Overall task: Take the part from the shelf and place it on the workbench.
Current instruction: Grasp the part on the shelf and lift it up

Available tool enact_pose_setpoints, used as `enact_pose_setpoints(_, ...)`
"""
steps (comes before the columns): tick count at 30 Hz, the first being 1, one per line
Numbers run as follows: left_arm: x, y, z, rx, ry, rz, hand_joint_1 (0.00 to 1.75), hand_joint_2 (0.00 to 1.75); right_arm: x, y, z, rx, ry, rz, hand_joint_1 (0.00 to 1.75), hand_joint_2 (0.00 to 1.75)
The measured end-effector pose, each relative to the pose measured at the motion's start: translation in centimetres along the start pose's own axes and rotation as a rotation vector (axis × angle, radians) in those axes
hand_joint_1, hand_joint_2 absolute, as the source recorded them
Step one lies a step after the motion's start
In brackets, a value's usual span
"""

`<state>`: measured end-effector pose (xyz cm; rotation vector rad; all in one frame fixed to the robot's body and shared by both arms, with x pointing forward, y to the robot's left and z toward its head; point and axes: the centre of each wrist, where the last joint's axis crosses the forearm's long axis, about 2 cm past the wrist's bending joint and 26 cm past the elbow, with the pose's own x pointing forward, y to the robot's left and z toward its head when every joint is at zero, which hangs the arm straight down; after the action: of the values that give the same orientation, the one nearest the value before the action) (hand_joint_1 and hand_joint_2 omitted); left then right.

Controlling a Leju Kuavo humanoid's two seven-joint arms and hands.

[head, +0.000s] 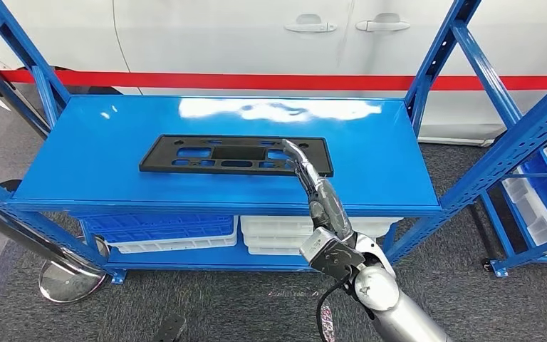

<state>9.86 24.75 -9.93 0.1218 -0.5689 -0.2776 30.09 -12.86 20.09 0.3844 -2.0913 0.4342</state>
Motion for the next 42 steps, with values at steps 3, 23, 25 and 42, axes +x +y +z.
enact_pose_setpoints(3, 0.07, -0.02, -0.02, 0.000, -0.001, -0.006, 0.00, 0.00, 0.01, -0.01, -0.01, 0.000, 0.000, 0.000, 0.00, 0.00)
enact_pose_setpoints(23, 0.24, -0.01, -0.06, -0.013, -0.006, -0.037, 0.00, 0.00, -0.02, 0.14, 0.20, 0.005, 0.003, -0.006, 0.00, 0.00)
enact_pose_setpoints(25, 0.30, -0.11, -0.06, -0.015, -0.008, -0.036, 0.00, 0.00, 0.01, 0.11, 0.15, 0.004, 0.002, -0.005, 0.00, 0.00)
enact_pose_setpoints(42, 0.50, -0.18, -0.10, -0.023, -0.019, -0.034, 0.00, 0.00, 0.00, 0.17, 0.22, 0.006, 0.025, 0.018, 0.00, 0.87)
